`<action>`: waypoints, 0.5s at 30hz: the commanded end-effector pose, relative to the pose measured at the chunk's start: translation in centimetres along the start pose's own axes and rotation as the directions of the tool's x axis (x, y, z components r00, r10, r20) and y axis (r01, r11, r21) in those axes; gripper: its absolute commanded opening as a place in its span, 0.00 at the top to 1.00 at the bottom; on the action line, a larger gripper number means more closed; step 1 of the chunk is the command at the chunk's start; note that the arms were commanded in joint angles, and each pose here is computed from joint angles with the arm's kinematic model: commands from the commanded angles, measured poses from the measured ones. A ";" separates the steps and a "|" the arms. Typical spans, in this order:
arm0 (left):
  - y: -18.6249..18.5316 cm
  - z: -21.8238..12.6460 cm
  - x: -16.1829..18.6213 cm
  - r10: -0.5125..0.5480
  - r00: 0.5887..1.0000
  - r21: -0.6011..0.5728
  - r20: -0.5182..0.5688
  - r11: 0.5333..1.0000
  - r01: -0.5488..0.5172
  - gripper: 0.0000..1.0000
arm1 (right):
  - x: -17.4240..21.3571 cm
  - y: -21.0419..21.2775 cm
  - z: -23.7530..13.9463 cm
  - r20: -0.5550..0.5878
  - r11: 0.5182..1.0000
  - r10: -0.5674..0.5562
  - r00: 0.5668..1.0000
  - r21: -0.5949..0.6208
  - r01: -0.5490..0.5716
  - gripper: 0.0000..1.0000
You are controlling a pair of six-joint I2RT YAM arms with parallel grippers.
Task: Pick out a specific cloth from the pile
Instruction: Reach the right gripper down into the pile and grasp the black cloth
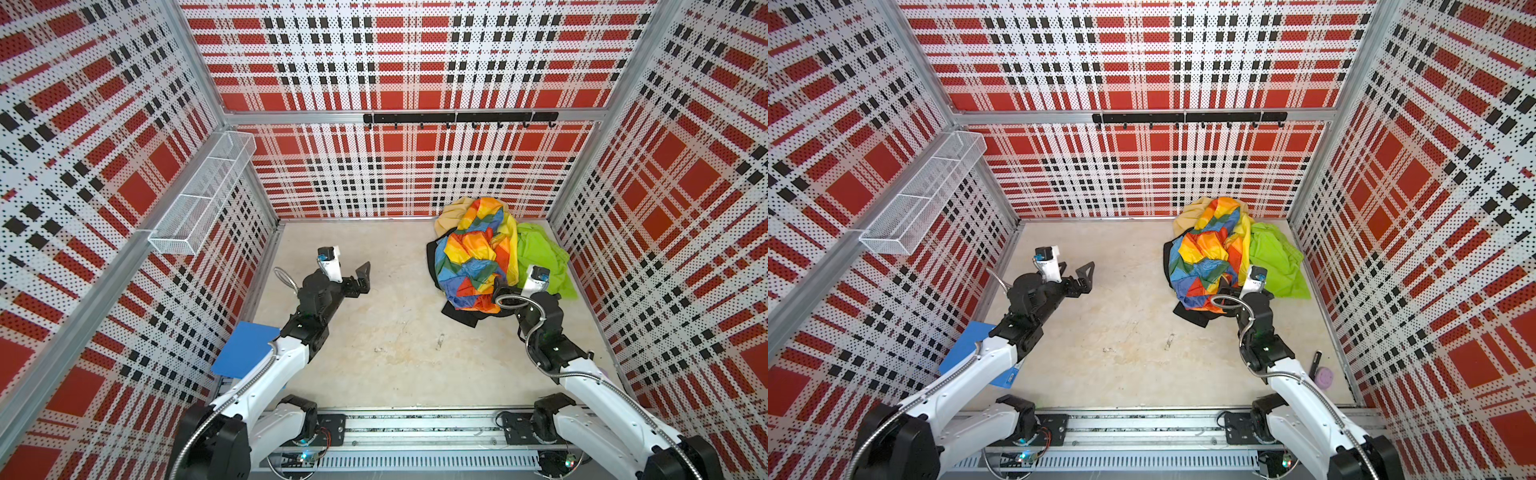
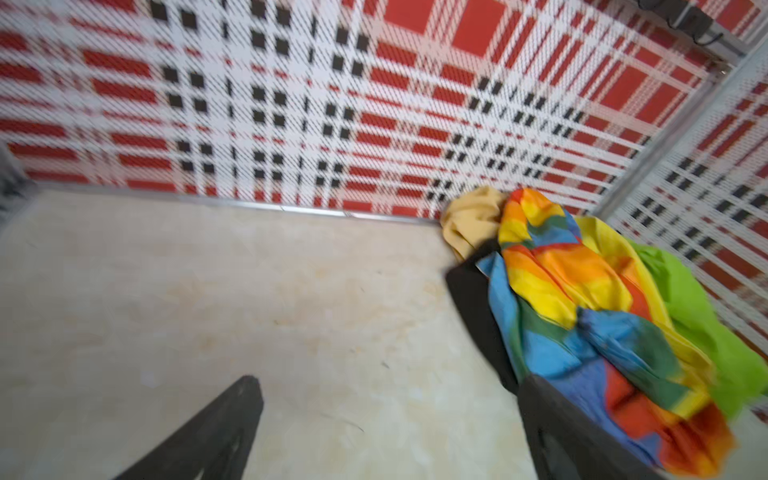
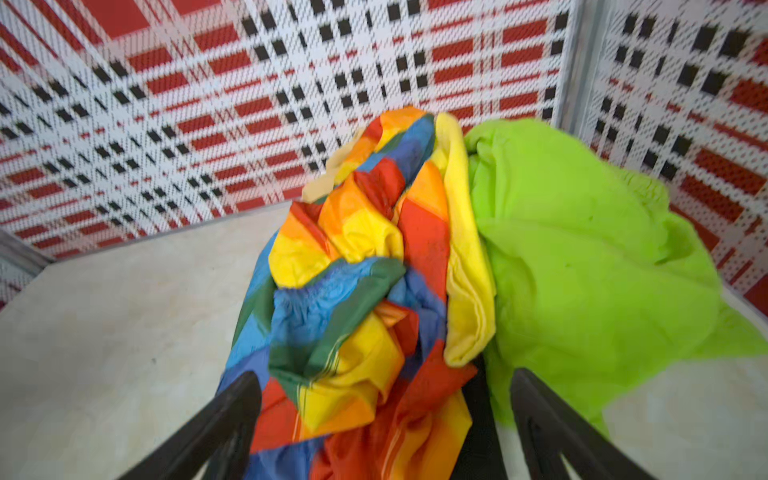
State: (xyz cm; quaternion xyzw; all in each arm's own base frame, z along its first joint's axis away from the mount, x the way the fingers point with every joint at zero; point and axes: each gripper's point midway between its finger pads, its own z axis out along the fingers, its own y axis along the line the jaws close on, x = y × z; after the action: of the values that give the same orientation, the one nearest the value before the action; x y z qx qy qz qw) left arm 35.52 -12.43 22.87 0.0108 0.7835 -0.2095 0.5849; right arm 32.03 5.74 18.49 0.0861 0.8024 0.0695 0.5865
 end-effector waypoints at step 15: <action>1.9 -2.1 5.8 -0.335 0.926 0.029 -0.173 0.938 0.344 0.01 | 9.9 2.8 -1.7 -0.330 0.980 0.144 0.933 -0.084 -0.181 0.22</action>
State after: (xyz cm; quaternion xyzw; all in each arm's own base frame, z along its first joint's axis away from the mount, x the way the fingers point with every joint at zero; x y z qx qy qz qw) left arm 31.94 -10.94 14.74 -0.1041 0.8356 -0.3064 0.4438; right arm 27.35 9.39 10.19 0.0960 0.8779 0.1431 0.4468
